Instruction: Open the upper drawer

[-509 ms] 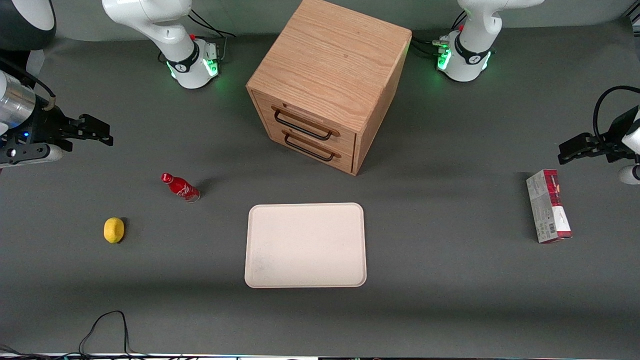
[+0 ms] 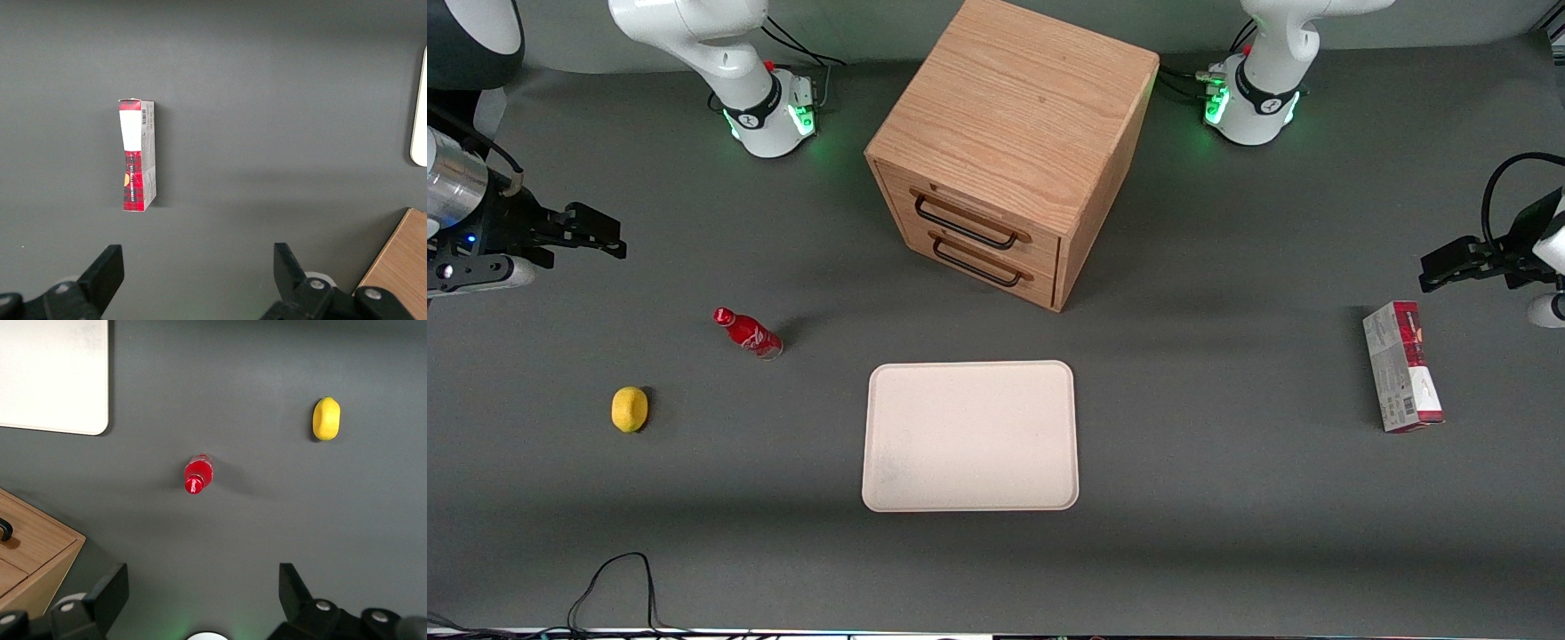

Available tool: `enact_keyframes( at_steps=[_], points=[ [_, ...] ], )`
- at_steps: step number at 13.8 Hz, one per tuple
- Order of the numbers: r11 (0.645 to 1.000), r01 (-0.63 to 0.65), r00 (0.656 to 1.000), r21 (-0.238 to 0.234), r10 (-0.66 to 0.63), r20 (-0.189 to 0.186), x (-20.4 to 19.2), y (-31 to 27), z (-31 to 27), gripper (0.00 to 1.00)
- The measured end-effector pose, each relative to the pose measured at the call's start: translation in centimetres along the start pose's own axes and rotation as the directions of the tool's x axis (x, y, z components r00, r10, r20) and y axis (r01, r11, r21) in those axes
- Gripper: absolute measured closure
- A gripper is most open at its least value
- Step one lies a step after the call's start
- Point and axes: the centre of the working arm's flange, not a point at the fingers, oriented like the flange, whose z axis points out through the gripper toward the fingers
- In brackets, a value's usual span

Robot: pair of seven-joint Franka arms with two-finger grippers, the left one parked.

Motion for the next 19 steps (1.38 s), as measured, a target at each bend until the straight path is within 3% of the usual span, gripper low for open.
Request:
enact_keyframes(
  at_steps=[4,13,15,17,19],
  points=[
    [1.000,0.002,1.000,-0.001,-0.002,-0.010,0.1,-0.1,-0.5,0.00],
    [0.999,0.032,0.998,0.000,-0.032,0.049,0.6,-0.8,0.4,0.00],
    [0.999,0.026,0.995,0.034,-0.029,0.099,0.1,-0.8,0.6,0.00],
    [0.996,0.039,0.993,0.081,-0.048,0.111,0.6,-1.6,0.9,0.00],
    [0.992,0.087,0.989,0.088,-0.097,0.109,1.3,-3.8,1.1,0.00]
  ],
)
